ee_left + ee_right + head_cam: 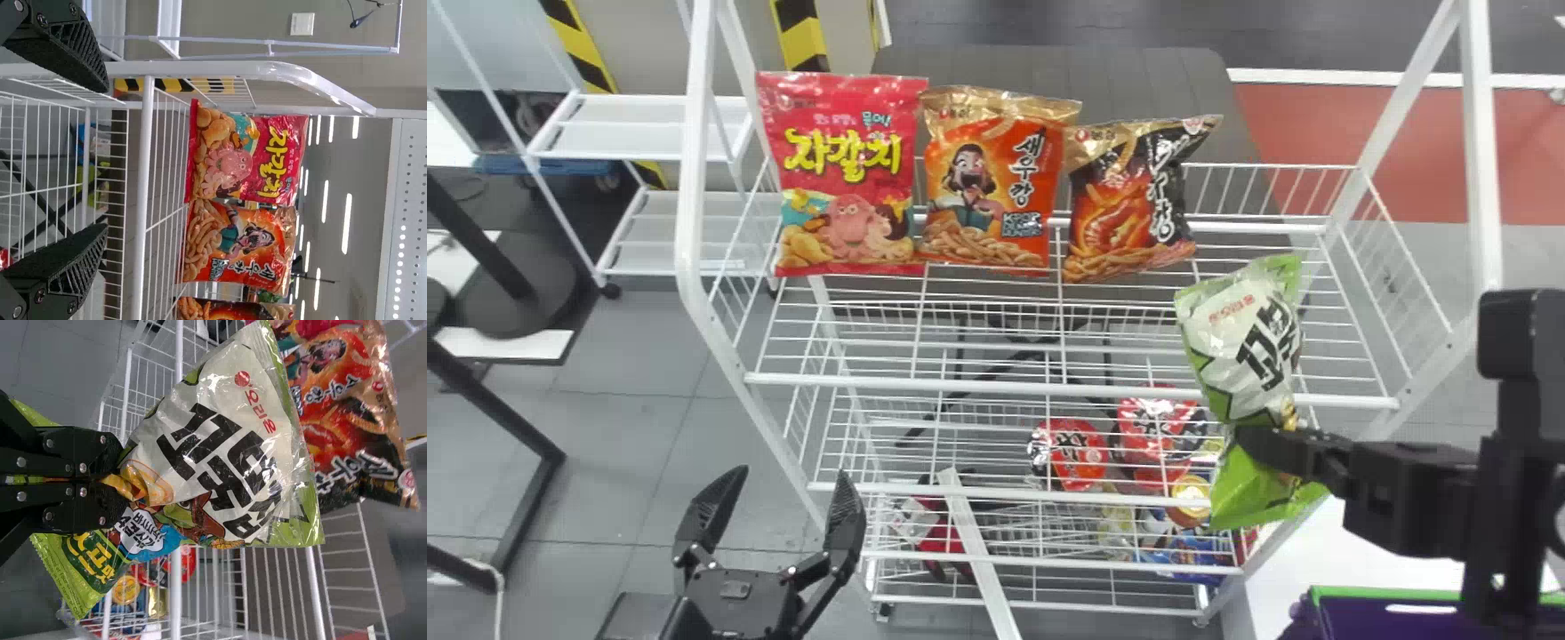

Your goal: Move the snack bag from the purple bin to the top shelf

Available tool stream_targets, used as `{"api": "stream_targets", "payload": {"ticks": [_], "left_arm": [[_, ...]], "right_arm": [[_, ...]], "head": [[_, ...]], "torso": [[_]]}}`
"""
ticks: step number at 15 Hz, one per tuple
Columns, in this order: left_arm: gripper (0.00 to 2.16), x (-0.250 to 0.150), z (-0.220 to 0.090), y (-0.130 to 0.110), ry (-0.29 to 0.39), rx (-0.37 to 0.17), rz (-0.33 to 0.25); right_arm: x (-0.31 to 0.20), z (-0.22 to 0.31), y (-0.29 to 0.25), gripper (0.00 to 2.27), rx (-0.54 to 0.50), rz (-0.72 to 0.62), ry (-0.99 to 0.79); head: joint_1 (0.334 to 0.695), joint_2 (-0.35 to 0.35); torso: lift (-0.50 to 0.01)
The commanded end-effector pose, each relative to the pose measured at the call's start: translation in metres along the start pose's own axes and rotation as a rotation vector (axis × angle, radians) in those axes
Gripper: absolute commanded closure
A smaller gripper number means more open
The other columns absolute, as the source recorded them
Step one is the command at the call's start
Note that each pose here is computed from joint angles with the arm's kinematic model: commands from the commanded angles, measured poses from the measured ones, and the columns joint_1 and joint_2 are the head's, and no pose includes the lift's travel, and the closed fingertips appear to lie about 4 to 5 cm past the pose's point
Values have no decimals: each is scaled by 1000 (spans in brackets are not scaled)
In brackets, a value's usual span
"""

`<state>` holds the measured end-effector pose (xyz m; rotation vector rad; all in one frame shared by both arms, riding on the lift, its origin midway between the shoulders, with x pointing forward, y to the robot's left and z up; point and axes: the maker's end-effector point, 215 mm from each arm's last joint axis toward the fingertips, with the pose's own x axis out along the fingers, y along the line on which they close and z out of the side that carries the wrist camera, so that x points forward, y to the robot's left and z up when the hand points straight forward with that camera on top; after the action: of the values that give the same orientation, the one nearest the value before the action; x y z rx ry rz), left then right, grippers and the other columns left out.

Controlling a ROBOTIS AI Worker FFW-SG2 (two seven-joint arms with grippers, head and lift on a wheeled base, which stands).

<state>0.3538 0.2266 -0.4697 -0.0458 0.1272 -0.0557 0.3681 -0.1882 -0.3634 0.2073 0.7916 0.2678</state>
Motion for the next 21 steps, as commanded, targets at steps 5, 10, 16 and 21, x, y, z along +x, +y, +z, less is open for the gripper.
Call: {"api": "stream_targets", "payload": {"ticks": [5,10,16,21], "left_arm": [[83,2,-1,6,0,-4,7],[83,5,-2,13,1,-7,14],[83,8,-7,20,2,-14,21],[83,7,-6,24,-7,-20,27]], "right_arm": [[18,37,4,2263,-20,-2,-50],[51,96,-18,2263,-19,-33,-227],[69,150,-52,2263,-29,-133,-469],[93,139,-72,2263,-28,-174,-498]], "head": [[695,77],[695,69],[695,35],[695,16]], "torso": [[0],[0],[0],[0]]}}
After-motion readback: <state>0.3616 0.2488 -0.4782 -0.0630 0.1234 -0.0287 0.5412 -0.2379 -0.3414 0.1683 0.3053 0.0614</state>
